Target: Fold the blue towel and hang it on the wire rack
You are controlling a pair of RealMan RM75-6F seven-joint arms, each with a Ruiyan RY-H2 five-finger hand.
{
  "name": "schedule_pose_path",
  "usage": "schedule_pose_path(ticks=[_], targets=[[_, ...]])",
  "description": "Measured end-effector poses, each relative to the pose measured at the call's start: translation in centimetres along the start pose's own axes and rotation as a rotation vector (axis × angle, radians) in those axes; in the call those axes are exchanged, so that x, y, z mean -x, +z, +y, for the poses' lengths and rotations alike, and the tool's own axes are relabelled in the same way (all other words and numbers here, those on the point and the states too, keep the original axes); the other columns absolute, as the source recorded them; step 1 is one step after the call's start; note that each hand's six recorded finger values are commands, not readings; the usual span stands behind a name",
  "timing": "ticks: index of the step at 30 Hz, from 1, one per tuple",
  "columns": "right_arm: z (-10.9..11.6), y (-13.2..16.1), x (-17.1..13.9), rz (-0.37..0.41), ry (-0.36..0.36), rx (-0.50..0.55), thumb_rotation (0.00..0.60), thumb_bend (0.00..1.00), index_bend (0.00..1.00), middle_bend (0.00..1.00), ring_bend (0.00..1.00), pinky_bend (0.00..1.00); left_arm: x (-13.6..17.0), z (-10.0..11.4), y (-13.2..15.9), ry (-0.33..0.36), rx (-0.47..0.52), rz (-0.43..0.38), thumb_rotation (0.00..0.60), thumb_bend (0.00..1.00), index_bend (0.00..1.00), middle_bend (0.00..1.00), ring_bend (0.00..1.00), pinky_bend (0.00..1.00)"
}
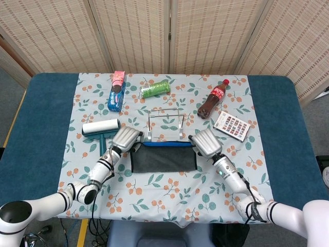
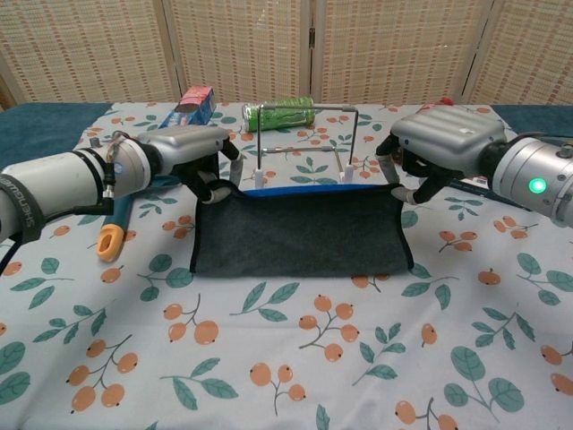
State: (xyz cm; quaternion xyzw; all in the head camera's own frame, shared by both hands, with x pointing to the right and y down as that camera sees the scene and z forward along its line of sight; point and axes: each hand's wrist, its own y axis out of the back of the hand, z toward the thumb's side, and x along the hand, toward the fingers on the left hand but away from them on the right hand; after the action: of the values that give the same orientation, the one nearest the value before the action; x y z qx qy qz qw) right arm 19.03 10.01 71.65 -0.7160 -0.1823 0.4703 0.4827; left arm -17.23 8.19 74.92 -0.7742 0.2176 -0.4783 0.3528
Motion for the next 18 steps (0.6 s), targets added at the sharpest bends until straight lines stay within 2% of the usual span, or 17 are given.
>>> schedule_pose_path(ticks=[2, 5, 7, 9, 12, 15, 18], targets=[[-0.1, -0.1, 0.3, -0.007, 0.005, -0.002, 0.6, 0.53, 0.7, 0.94, 0.89, 1.0, 0.0, -0.1, -0.2, -0.004, -0.009, 0.011, 0.6, 0.52, 0.52, 0.95, 0.83, 1.0], [-0.2, -0.2, 0.7, -0.018, 0.007, -0.011, 0.6, 0.51, 0.66, 0.93, 0.89, 1.0, 0.0, -0.1, -0.3, -0.006, -0.018, 0.025, 0.6, 0.47, 0.44, 0.83, 0.71, 1.0], [-0.2, -0.4, 1.0, -0.028, 0.012, -0.015, 0.6, 0.43, 0.55, 0.93, 0.89, 1.0, 0.0, -0.1, -0.4, 0.003, -0.025, 0.032, 0.6, 0.38, 0.38, 0.72, 0.63, 1.0], [-0.2, -0.5, 1.2, -0.039, 0.018, -0.017, 0.6, 0.29, 0.39, 0.93, 0.89, 1.0, 0.2, 0.0, -0.4, 0.014, -0.029, 0.045, 0.6, 0.32, 0.31, 0.56, 0.53, 0.98], [-0.1, -0.5, 1.5, -0.051, 0.023, -0.015, 0.6, 0.16, 0.22, 0.93, 0.89, 1.0, 0.4, 0.1, -0.4, 0.026, -0.019, 0.062, 0.6, 0.29, 0.24, 0.42, 0.42, 0.91], [0.0, -0.5, 1.5, -0.055, 0.019, -0.01, 0.6, 0.09, 0.12, 0.92, 0.88, 1.0, 1.0, 0.3, -0.2, 0.053, 0.001, 0.075, 0.6, 0.28, 0.19, 0.35, 0.36, 0.84], [0.3, -0.7, 1.5, -0.06, 0.013, -0.004, 0.6, 0.04, 0.08, 0.92, 0.88, 1.0, 1.8, 0.7, 0.0, 0.078, 0.019, 0.083, 0.6, 0.27, 0.17, 0.3, 0.32, 0.76]])
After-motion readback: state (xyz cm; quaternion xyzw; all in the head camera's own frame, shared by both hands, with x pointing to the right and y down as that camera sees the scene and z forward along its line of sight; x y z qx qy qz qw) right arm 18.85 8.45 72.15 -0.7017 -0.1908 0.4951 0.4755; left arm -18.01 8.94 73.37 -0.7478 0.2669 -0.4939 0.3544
